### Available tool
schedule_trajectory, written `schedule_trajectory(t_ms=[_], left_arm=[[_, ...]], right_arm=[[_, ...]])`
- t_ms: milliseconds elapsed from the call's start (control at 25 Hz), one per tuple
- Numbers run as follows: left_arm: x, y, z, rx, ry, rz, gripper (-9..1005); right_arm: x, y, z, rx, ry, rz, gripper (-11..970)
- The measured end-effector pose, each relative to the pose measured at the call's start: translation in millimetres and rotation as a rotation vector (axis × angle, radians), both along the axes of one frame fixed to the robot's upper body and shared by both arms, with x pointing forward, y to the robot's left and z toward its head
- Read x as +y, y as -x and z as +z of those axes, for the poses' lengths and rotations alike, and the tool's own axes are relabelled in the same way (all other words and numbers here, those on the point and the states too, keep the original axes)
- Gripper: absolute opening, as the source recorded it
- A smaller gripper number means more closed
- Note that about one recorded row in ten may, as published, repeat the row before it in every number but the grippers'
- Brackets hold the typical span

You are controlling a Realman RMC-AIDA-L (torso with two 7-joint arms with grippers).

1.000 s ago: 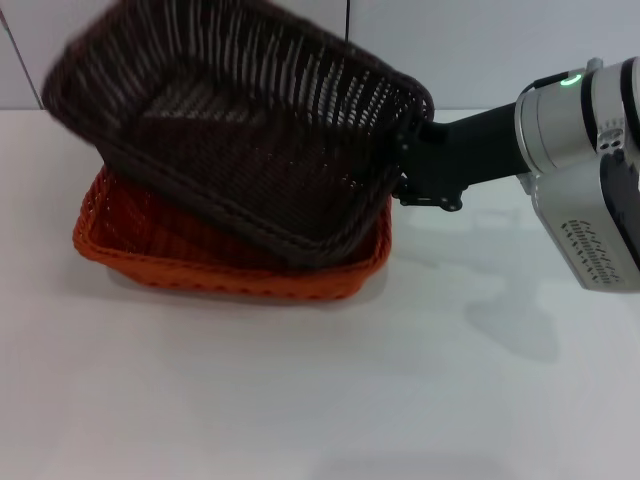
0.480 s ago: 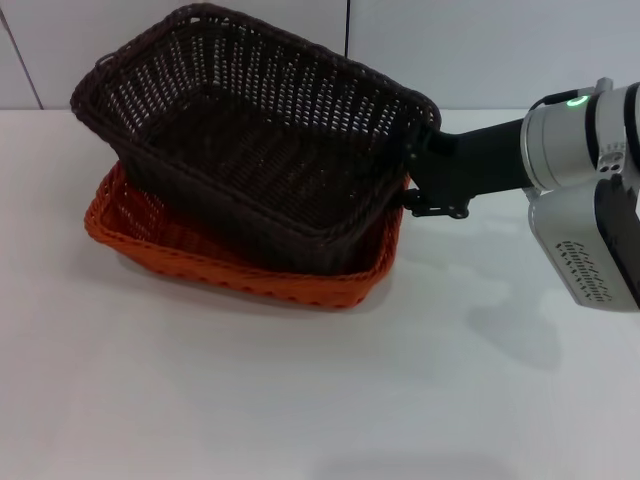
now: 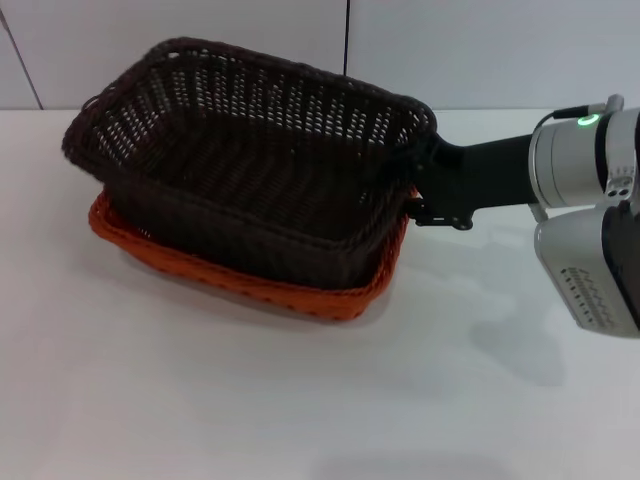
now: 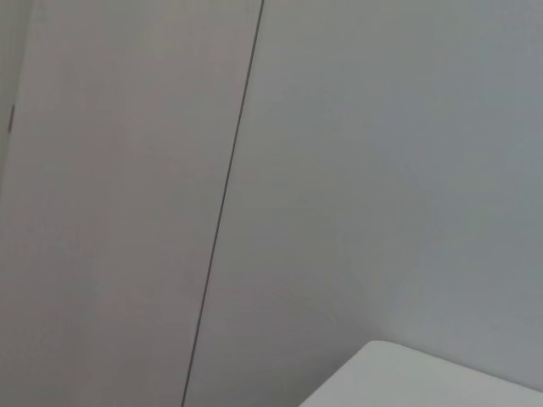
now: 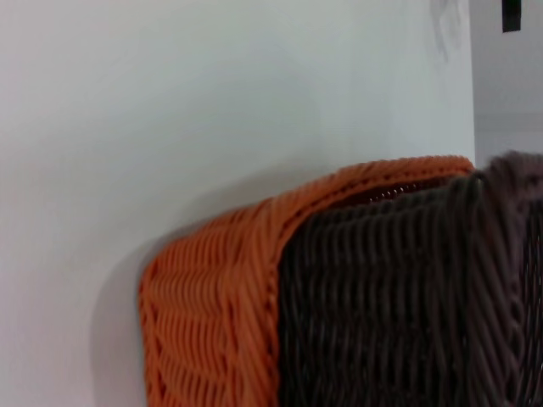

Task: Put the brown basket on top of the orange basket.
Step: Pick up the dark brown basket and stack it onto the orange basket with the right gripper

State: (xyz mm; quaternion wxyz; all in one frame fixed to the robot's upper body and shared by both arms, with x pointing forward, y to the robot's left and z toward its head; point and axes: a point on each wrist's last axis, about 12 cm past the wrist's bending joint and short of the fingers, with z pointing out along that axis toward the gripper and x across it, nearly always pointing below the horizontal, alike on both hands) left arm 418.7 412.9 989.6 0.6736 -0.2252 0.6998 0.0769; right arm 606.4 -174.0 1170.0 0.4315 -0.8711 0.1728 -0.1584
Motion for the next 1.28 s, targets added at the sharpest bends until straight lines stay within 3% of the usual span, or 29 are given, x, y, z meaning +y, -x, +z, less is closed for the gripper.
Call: schedule_trajectory(t_ms=[120, 480, 680, 1280], left_arm=[[3, 0.9, 0.2, 0.004, -0.004, 0.004, 813], [8, 2.0, 0.4, 0.012, -0.005, 0.018, 813], [9, 1.6, 0.9, 0.014, -0.008, 0.018, 813], [13, -1.3, 1.7, 0.025, -0.010, 0.018, 813]], right_arm=[[0, 1.9, -4.0, -0.004, -0.007, -0.032, 481], [7, 5.4, -12.3, -0.020, -0.041, -0.067, 609], [7, 7.0, -14.8, -0.017, -0.037, -0.065, 742], [3, 22.6, -37.1, -0.016, -0.074, -0.134, 773]])
